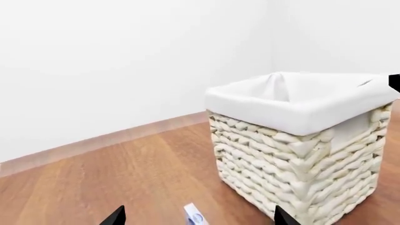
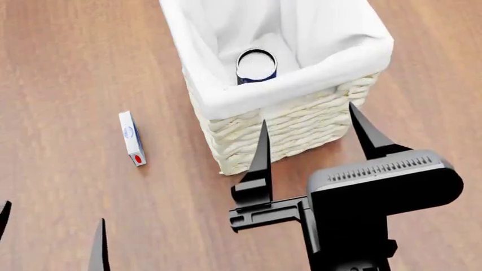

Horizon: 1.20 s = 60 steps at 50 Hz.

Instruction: Pick up the alphabet soup and the cream cheese box, and put them in the basket.

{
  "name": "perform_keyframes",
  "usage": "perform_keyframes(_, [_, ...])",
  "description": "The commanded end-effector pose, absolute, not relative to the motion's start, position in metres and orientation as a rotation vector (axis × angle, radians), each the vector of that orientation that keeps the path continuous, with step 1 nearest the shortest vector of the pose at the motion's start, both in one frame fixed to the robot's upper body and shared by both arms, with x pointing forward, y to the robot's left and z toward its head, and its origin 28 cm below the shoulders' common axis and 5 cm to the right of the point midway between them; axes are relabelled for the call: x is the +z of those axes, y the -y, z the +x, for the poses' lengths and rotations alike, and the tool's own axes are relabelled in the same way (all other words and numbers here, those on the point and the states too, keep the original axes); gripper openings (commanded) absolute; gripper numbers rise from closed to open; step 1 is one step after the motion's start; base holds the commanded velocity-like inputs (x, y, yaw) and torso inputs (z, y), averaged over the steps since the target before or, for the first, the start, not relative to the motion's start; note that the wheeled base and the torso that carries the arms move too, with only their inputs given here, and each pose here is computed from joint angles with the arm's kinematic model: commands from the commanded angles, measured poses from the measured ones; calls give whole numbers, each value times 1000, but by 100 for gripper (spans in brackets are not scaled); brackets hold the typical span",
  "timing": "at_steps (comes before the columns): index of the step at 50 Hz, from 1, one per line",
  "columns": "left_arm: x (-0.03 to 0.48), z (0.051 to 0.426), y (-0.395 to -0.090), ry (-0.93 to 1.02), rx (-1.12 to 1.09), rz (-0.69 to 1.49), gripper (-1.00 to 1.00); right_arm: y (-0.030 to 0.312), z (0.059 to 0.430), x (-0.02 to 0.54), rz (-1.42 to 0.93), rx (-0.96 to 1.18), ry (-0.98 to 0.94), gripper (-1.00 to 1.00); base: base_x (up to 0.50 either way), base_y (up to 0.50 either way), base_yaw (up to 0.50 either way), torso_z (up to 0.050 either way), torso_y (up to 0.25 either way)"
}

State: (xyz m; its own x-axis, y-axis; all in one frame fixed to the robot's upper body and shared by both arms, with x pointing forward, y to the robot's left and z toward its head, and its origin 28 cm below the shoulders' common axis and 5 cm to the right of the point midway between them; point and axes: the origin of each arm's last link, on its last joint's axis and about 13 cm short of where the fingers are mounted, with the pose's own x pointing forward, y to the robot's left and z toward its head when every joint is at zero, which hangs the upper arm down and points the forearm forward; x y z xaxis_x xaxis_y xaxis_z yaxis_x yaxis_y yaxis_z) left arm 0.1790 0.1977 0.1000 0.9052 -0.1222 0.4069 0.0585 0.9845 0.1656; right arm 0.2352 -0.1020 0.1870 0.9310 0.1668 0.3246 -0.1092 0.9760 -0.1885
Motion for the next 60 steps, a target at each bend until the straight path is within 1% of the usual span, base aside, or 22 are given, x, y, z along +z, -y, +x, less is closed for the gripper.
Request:
perform_keyframes(1, [97,204,-205,407,-92,157,100,102,233,186,-163,146,346,100,0,0,0,0,0])
perform_keyframes(2, [100,209,-206,404,-99,143,100,101,233,187,-163,148,346,100,0,0,0,0,0])
perform_keyframes(4, [104,214,-208,425,-94,181,100,101,232,187,-164,150,349,100,0,0,0,0,0])
perform_keyframes(5, [106,221,-210,410,-105,132,100,100,232,187,-162,151,347,100,0,0,0,0,0])
perform_keyframes(12, [106,256,-215,376,-121,152,100,99,230,185,-165,154,343,100,0,0,0,0,0])
perform_keyframes(14, [106,260,-215,377,-127,161,100,99,230,185,-167,154,342,100,0,0,0,0,0])
perform_keyframes(16, [106,267,-215,347,-158,116,100,99,229,186,-168,156,343,100,0,0,0,0,0])
perform_keyframes(17, [109,268,-215,333,-176,53,100,99,229,186,-169,156,343,100,0,0,0,0,0])
perform_keyframes(24, [117,282,-214,336,-188,60,100,99,228,186,-168,160,341,100,0,0,0,0,0])
perform_keyframes(25, [119,288,-214,317,-201,11,100,99,228,185,-165,159,340,100,0,0,0,0,0])
perform_keyframes(31, [121,305,-214,313,-193,53,100,100,227,184,-166,153,338,100,0,0,0,0,0])
perform_keyframes(34, [121,308,-213,294,-206,11,100,100,227,184,-167,154,337,100,0,0,0,0,0])
perform_keyframes(42, [121,317,-211,282,-216,14,100,99,227,180,-167,164,324,100,0,0,0,0,0])
perform_keyframes(45, [119,326,-212,251,-213,-37,100,99,228,178,-166,168,319,100,0,0,0,0,0])
perform_keyframes(57, [111,342,-210,218,-192,-27,100,99,228,177,-170,169,314,100,0,0,0,0,0])
perform_keyframes(60, [108,345,-211,199,-197,-63,100,99,228,178,-170,169,315,100,0,0,0,0,0])
